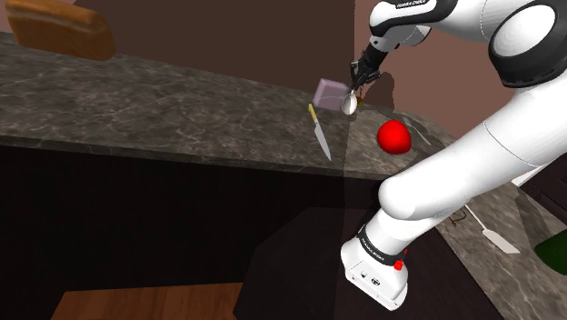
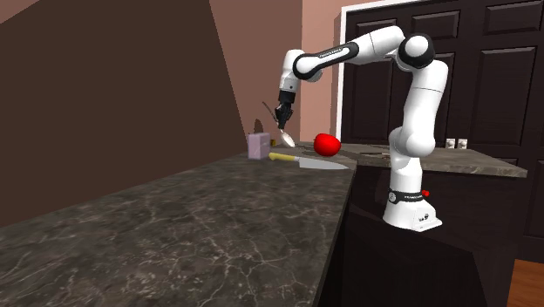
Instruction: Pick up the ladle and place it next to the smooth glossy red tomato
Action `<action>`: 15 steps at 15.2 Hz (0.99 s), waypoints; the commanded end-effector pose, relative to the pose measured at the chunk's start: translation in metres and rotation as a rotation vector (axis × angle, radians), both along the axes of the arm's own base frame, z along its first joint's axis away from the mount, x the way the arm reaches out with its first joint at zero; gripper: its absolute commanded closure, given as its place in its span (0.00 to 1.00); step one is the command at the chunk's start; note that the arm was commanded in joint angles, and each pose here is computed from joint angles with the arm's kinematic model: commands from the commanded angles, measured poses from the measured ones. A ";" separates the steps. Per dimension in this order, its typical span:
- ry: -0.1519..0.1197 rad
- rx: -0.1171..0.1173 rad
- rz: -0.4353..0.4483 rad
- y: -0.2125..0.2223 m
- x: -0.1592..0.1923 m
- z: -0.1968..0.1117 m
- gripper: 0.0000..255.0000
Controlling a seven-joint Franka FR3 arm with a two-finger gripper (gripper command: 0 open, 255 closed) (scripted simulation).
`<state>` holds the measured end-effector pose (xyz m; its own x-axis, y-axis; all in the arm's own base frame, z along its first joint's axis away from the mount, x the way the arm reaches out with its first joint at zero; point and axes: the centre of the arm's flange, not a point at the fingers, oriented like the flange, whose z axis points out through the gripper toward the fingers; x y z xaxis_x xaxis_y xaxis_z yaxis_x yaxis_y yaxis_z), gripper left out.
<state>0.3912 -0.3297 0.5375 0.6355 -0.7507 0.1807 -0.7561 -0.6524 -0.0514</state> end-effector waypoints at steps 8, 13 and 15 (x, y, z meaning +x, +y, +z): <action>0.000 0.000 0.000 -0.001 0.000 0.048 1.00; 0.000 0.000 0.000 -0.001 0.000 0.074 1.00; 0.000 0.000 0.000 -0.001 0.000 0.085 1.00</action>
<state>0.3911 -0.3312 0.6165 0.6354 -0.7508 0.1806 -0.7562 -0.6523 -0.0513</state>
